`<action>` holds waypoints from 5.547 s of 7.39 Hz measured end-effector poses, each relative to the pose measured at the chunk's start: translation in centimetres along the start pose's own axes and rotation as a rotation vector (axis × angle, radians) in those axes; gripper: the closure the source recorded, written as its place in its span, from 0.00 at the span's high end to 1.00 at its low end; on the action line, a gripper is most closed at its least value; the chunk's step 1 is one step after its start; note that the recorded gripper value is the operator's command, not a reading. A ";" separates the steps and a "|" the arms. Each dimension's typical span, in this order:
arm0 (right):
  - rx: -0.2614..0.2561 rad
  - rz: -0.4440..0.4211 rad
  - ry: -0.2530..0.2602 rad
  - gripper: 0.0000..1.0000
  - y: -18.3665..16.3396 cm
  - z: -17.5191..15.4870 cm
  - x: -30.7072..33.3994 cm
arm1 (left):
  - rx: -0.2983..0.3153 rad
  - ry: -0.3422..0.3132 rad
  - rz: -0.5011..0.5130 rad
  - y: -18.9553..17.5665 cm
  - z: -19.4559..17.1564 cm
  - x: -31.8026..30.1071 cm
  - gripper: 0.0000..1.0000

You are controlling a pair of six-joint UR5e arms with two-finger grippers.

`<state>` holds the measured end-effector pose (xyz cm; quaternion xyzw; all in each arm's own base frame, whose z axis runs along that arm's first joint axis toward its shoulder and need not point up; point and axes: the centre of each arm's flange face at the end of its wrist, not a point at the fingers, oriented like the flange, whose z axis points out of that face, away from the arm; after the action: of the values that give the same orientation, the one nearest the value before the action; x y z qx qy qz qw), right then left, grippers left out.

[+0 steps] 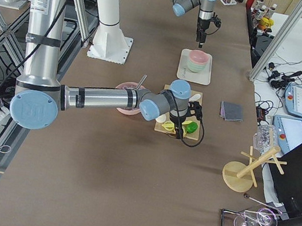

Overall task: Stack pink bowl on green and place spoon
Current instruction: 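Withdraw the left arm while the right gripper moves over the cutting board, then lower the right gripper and grasp the white spoon's handle, then lift the white spoon and carry it with the right gripper to the pink bowl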

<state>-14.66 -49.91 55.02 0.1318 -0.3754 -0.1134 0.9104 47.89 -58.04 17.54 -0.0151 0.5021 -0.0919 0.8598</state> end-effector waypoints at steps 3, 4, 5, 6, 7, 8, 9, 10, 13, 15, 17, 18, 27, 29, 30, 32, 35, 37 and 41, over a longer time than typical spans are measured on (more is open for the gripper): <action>0.023 -0.054 0.003 1.00 -2.2 0.4 -2.9 | -0.025 -0.060 0.186 -2.3 -10.0 -15.2 0.98; 0.032 -0.085 0.004 1.00 -3.2 0.8 -4.7 | -0.019 -0.109 0.260 -2.8 -13.2 -21.0 0.98; 0.042 -0.119 0.000 1.00 -4.3 1.2 -6.8 | -0.017 -0.155 0.327 -3.8 -16.0 -27.4 0.98; 0.050 -0.153 -0.012 1.00 -5.3 1.5 -9.0 | -0.026 -0.183 0.391 -5.1 -18.7 -35.0 0.98; 0.052 -0.184 -0.025 1.00 -5.9 2.0 -11.2 | -0.039 -0.191 0.440 -6.1 -21.2 -42.8 0.98; 0.048 -0.217 -0.037 1.00 -6.3 2.7 -13.4 | -0.052 -0.197 0.470 -6.6 -23.4 -51.3 0.98; 0.044 -0.252 -0.041 1.00 -6.4 3.8 -15.7 | -0.063 -0.201 0.499 -6.8 -25.2 -59.2 0.99; 0.040 -0.284 -0.037 1.00 -6.4 5.0 -17.9 | -0.068 -0.201 0.523 -6.6 -26.5 -65.1 0.98; 0.024 -0.336 -0.027 0.81 -7.6 8.6 -22.4 | -0.066 -0.195 0.537 -5.2 -28.2 -72.5 0.99; 0.015 -0.342 -0.025 0.56 -7.8 9.5 -22.8 | -0.068 -0.191 0.533 -4.7 -28.1 -73.3 0.98; 0.011 -0.340 -0.021 0.46 -7.9 9.6 -22.7 | -0.068 -0.190 0.531 -4.6 -28.1 -73.5 0.99; 0.009 -0.338 -0.019 0.39 -8.0 9.6 -22.5 | -0.069 -0.190 0.531 -4.6 -28.1 -73.6 0.98; 0.009 -0.334 -0.009 0.00 -8.5 9.5 -21.8 | -0.069 -0.193 0.531 -4.5 -28.0 -73.8 0.99; 0.015 -0.331 -0.012 0.00 -8.8 9.2 -21.9 | -0.070 -0.193 0.530 -4.5 -27.9 -73.8 0.99; 0.022 -0.323 -0.016 0.00 -9.2 8.8 -21.9 | -0.070 -0.193 0.530 -4.5 -27.9 -73.9 0.98; 0.026 -0.246 -0.041 0.00 -10.6 7.4 -22.4 | -0.070 -0.190 0.529 -4.4 -27.9 -73.9 0.99; -0.045 0.107 -0.045 0.00 -15.8 0.0 -30.5 | -0.070 -0.188 0.526 -4.3 -27.9 -73.9 0.99; -0.059 0.348 -0.031 0.00 -18.2 -4.8 -38.4 | -0.070 -0.188 0.523 -4.3 -27.9 -73.9 0.98; -0.047 0.533 0.085 0.00 -19.9 -2.9 -52.6 | -0.074 -0.186 0.514 -4.0 -27.6 -74.3 0.99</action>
<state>-51.11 -52.10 12.20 0.0118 -0.3556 0.1274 0.9259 -12.16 -47.33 68.28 0.0728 0.4116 0.1495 0.8961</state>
